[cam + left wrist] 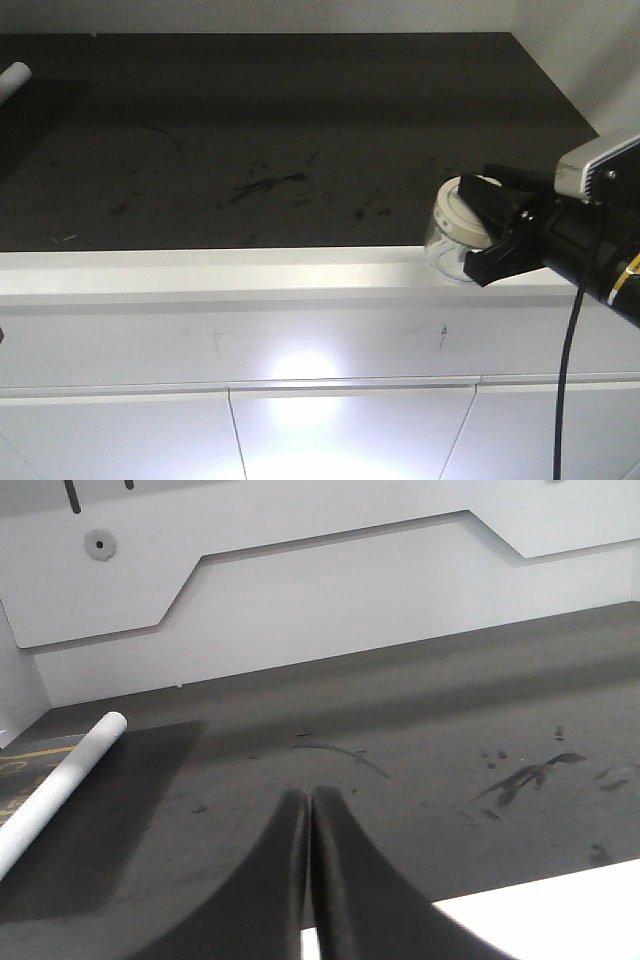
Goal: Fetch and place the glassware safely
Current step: 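Lift the jar with the right gripper and pull it out toward the robot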
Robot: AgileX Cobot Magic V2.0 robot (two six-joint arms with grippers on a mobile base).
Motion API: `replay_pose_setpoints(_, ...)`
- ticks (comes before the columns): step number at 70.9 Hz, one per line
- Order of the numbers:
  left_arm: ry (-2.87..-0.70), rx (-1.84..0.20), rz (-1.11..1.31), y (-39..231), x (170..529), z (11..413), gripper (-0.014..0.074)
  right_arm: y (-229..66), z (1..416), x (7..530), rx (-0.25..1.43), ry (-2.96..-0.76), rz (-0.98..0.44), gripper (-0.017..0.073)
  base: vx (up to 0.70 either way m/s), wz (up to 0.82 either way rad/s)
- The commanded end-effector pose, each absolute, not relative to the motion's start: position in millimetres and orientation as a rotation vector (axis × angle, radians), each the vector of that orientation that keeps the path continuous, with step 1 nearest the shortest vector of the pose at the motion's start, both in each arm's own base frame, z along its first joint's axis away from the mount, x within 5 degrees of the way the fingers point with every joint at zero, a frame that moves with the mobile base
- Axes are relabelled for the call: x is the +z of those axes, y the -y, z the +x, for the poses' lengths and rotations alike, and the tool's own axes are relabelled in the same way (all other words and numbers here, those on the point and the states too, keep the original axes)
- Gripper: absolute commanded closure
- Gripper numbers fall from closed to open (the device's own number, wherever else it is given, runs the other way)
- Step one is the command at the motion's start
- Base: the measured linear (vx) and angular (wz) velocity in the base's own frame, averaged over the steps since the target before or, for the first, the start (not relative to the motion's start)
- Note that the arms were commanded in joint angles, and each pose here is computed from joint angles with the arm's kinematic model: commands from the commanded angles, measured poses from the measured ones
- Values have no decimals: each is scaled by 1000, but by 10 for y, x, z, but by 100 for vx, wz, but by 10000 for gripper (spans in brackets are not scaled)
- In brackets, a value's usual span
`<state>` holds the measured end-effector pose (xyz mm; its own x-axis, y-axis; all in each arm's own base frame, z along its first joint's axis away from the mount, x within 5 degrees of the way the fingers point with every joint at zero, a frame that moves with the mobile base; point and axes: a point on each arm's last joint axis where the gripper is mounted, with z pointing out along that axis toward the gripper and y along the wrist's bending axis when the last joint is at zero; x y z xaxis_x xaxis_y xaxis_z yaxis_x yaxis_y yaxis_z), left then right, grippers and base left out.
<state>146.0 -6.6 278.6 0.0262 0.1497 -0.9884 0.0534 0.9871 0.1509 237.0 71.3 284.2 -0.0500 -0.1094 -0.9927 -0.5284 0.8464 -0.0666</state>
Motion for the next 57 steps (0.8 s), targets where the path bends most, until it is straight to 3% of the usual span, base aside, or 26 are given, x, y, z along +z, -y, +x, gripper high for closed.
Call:
replay_pose_setpoints(1, -1436, 64, 144, 69, 2954, 1462, 601, -901, 2261, 3079, 461, -1467, -556, 563, 0, 0)
replay_pose_setpoints(29, -1436, 64, 144, 69, 2954, 1462, 601, -1617, 1821, 3069, 722, -1387, -817, 563, 0, 0)
replay_pose_setpoints(57, -1436, 64, 144, 69, 2954, 1462, 601, -1832, 1597, 3090, 837, -1319, -907, 563, 0, 0)
